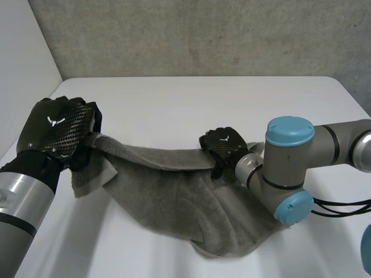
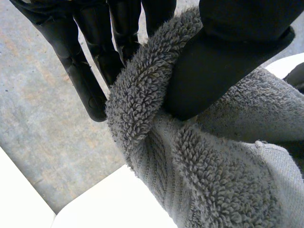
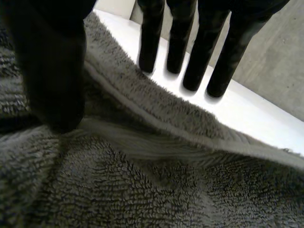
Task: Fold the towel.
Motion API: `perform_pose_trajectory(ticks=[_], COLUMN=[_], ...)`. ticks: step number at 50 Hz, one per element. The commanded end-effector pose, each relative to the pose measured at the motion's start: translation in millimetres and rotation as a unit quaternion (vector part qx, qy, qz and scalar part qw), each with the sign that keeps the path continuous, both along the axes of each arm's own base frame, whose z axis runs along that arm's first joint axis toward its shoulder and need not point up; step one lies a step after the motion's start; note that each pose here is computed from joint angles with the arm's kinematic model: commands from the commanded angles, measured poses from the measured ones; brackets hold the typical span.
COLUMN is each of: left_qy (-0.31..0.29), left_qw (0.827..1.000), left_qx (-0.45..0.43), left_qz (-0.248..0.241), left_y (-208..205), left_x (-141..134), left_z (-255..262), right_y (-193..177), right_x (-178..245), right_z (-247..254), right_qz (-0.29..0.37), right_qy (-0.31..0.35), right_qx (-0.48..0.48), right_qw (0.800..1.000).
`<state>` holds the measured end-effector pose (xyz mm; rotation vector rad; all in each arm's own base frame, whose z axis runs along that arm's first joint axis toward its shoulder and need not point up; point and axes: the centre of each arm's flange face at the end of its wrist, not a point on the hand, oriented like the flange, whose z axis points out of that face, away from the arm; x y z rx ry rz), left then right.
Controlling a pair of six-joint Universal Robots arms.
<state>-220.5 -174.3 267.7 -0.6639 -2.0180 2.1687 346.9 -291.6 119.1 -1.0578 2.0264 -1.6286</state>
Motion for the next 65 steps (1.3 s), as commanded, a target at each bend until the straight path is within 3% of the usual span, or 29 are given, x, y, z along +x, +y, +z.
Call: perform_pose_trajectory(ticks=[1,8,10,11,13,14,15,17,20,24,29,31,37,42,48,55,65], left_qy=[0.009,0.038,0.052,0.069,0.090,0.112,0.131,0.148,0.166,0.166,0.147,0.130,0.103,0.065,0.052,0.053,0.061], left_qw=[1.000,0.995,0.991,0.985,0.976,0.966,0.956,0.946,0.937,0.942,0.958,0.971,0.985,0.997,0.999,0.998,0.996], left_qx=[-0.007,-0.079,-0.114,-0.152,-0.191,-0.227,-0.260,-0.285,-0.304,-0.291,-0.242,-0.197,-0.129,-0.041,-0.006,-0.008,-0.016], left_qz=[0.003,0.037,0.044,0.046,0.047,0.046,0.044,0.041,0.038,0.037,0.044,0.047,0.051,0.021,0.008,0.029,0.062], left_y=[-5.8,-42.3,-57.1,-72.3,-87.8,-100.7,-111.1,-120.5,-137.6,-151.0,-164.1,-163.8,-155.6,-132.9,-119.5,-122.4,-132.8], left_x=[-0.6,5.0,4.1,2.3,-0.1,-2.5,-5.1,-8.0,-13.0,-16.3,-15.8,-13.4,-6.7,-3.1,1.0,14.3,33.4], left_z=[3.7,31.2,45.6,61.6,78.0,93.8,108.7,119.4,123.4,108.4,67.5,31.6,-20.5,-78.8,-97.0,-92.7,-86.4], right_y=[-14.6,-49.1,-60.3,-60.3,-60.3,-60.2,-53.2,-47.1,-40.4,-34.0,-26.2,-22.8,-5.5,10.5,27.0,27.6,-5.0], right_x=[5.0,14.3,3.5,3.4,-20.5,-20.6,-26.2,-29.5,-33.3,-33.0,-32.9,-33.7,-42.1,-50.4,-59.6,-67.1,-93.9], right_z=[16.3,102.2,178.0,178.4,251.3,251.6,274.6,286.6,285.1,267.0,208.9,190.6,111.1,61.2,27.4,20.5,21.2], right_qz=[-0.004,-0.044,-0.078,-0.078,-0.123,-0.123,-0.129,-0.128,-0.115,-0.095,-0.065,-0.055,-0.017,-0.003,0.002,-0.014,-0.114], right_qy=[-0.018,-0.082,-0.113,-0.113,-0.158,-0.158,-0.178,-0.185,-0.175,-0.148,-0.083,-0.061,0.039,0.099,0.129,0.127,0.090], right_qx=[-0.031,-0.176,-0.293,-0.293,-0.398,-0.399,-0.428,-0.442,-0.435,-0.405,-0.315,-0.291,-0.214,-0.162,-0.111,-0.089,-0.055], right_qw=[0.999,0.980,0.946,0.946,0.895,0.895,0.877,0.868,0.876,0.897,0.943,0.953,0.976,0.982,0.985,0.988,0.988])
